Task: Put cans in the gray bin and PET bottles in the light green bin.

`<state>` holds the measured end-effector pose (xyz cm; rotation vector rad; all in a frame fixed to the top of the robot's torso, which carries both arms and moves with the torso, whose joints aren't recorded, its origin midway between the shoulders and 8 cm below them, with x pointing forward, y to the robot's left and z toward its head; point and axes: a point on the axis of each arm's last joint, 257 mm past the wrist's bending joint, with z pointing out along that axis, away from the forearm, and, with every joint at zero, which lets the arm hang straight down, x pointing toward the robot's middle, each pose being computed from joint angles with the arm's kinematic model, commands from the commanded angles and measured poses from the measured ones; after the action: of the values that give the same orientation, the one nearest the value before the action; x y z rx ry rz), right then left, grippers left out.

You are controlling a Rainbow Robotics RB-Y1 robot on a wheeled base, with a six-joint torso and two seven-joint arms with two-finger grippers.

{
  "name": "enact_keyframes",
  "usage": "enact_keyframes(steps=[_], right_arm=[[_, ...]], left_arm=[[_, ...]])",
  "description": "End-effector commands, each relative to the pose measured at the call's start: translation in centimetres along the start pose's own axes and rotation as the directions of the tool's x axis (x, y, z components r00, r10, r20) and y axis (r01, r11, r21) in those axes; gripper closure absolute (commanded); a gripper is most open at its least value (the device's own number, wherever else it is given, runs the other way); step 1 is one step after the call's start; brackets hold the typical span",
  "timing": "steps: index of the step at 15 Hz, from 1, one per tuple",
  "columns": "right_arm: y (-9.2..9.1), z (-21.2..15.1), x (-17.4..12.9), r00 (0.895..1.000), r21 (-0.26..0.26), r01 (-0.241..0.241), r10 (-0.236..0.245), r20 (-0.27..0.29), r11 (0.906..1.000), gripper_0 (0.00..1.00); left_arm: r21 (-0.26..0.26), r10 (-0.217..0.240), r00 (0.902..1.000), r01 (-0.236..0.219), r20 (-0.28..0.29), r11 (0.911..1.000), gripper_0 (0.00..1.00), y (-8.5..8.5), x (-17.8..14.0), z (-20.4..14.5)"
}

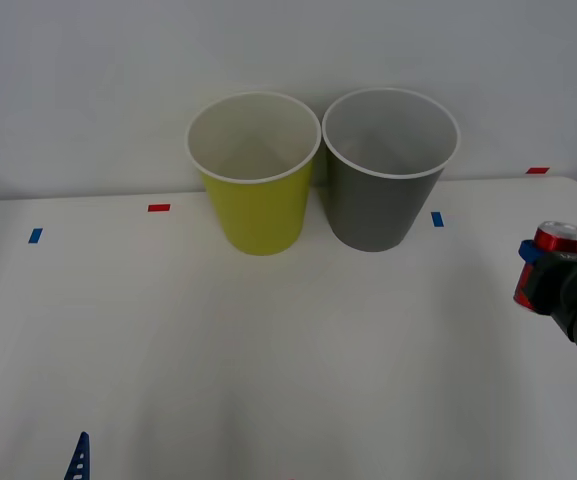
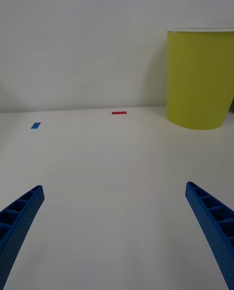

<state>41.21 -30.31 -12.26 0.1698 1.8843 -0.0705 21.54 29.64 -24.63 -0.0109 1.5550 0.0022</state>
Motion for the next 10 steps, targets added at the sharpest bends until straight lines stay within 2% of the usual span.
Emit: enact_keyframes(steps=[1,3,5,6,8,10], right_arm=[[1.0,0.1,-3.6,0.997,-0.011,-0.016,0.017,0.080,0.9998,1.00],[1.8,0.2,-6.1,0.991,-0.025,-0.025,0.028,0.133,0.9994,1.00],[2.9,0.3,-8.4,0.984,-0.051,-0.084,0.091,0.154,0.9951,1.00],[3.4,0.2,-9.4,0.982,-0.059,-0.095,0.104,0.161,0.9937,1.00],[4.3,0.1,-11.4,0.980,-0.068,-0.067,0.079,0.182,0.9954,1.00],[5.7,0.0,-14.0,0.974,-0.096,-0.049,0.069,0.215,0.9942,1.00]], left_arm=[[0.000,0.000,1.0000,0.000,0.000,1.0000,0.00,0.0,0.0,0.0],[0.000,0.000,1.0000,0.000,0.000,1.0000,0.00,0.0,0.0,0.0],[0.000,0.000,1.0000,0.000,0.000,1.0000,0.00,0.0,0.0,0.0],[0.000,0.000,1.0000,0.000,0.000,1.0000,0.00,0.0,0.0,0.0],[0.000,0.000,1.0000,0.000,0.000,1.0000,0.00,0.0,0.0,0.0],[0.000,0.000,1.0000,0.000,0.000,1.0000,0.00,0.0,0.0,0.0]])
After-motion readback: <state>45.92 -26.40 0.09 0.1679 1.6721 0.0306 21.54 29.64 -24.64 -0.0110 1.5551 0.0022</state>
